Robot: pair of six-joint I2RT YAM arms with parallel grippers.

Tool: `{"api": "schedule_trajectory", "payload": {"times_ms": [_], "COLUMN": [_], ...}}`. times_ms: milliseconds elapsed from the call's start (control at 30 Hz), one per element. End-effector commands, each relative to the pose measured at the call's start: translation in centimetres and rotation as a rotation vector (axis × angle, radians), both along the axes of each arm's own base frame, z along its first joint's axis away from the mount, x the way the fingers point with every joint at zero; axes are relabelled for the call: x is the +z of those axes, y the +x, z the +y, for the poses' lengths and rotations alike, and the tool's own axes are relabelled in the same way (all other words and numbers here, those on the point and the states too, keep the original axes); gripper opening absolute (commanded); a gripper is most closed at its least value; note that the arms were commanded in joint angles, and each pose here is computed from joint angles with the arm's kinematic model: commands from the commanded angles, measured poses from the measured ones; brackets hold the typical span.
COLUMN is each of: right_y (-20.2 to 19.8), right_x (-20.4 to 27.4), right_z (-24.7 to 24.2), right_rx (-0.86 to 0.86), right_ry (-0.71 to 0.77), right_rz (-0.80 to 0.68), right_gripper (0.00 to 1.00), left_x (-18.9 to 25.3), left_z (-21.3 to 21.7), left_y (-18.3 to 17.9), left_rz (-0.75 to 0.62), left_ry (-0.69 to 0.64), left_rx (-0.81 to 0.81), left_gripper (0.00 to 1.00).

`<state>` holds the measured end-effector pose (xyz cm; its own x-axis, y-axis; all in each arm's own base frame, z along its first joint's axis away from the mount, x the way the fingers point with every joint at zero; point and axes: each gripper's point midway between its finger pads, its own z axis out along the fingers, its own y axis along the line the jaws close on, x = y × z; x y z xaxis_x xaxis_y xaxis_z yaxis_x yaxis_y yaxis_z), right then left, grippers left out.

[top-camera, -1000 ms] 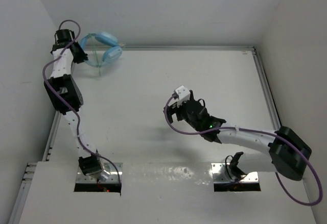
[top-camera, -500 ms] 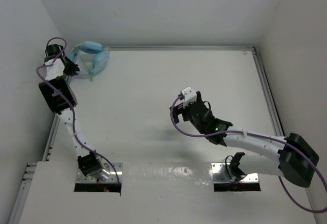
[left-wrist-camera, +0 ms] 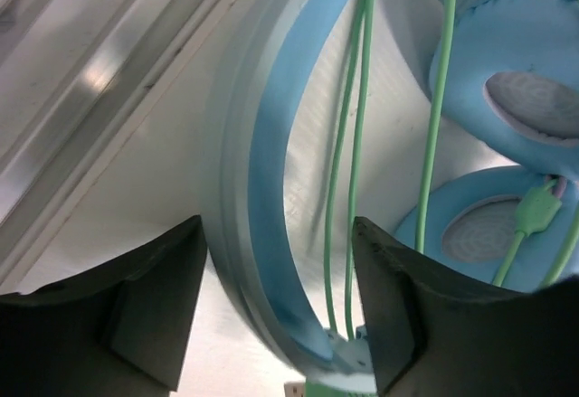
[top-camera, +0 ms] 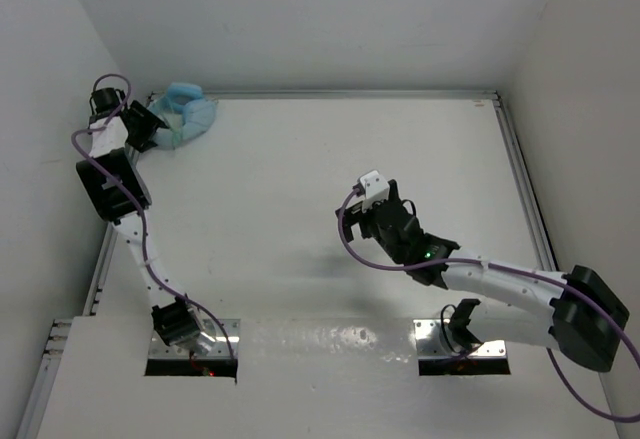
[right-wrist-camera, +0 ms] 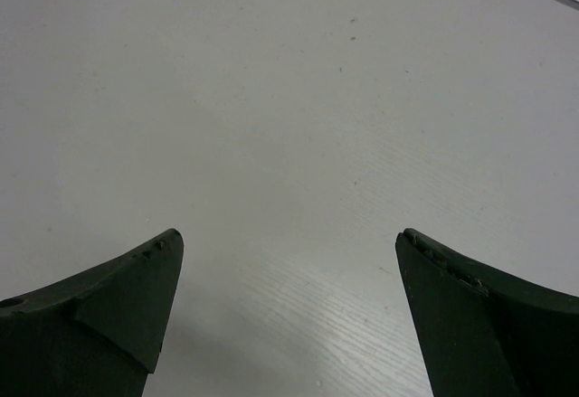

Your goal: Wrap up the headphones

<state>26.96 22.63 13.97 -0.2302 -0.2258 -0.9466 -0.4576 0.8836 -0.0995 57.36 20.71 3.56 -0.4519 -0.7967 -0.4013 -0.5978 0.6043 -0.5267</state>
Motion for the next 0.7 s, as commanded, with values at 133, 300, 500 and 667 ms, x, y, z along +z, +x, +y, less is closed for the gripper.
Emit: {"api": "schedule_trajectory", "payload": {"times_ms": [133,300,500,667], "right_y": [0.1,-0.1,0.2,-0.2], "right_x": [1.0,1.0,1.5,1.8], "right_z": [0.0,-0.4,-3.2,-9.9], "right_rx": [-0.009,-0.009,-0.145,-0.466], "right_ry": [0.040,0.044,0.029,-0.023], "right_rz": [-0.026,-0.035,-0.049,-0.042], "right_gripper": [0.99,0.99,0.99,0.99], "left_x": [8.3,9.4,16.5,17.2], "left_z": [2.8,2.6,2.1,0.2], "left_y": [-1.1,-2.8,-5.2,-11.7], "left_rz": [-0.087,-0.069,-0.143,-0.041], "left_ry": [0.206,0.260,0.393,0.592], "left_rx": [0.048,0.030,-0.022,-0.290], "left_gripper": [0.72,0.74,0.75,0.79]}}
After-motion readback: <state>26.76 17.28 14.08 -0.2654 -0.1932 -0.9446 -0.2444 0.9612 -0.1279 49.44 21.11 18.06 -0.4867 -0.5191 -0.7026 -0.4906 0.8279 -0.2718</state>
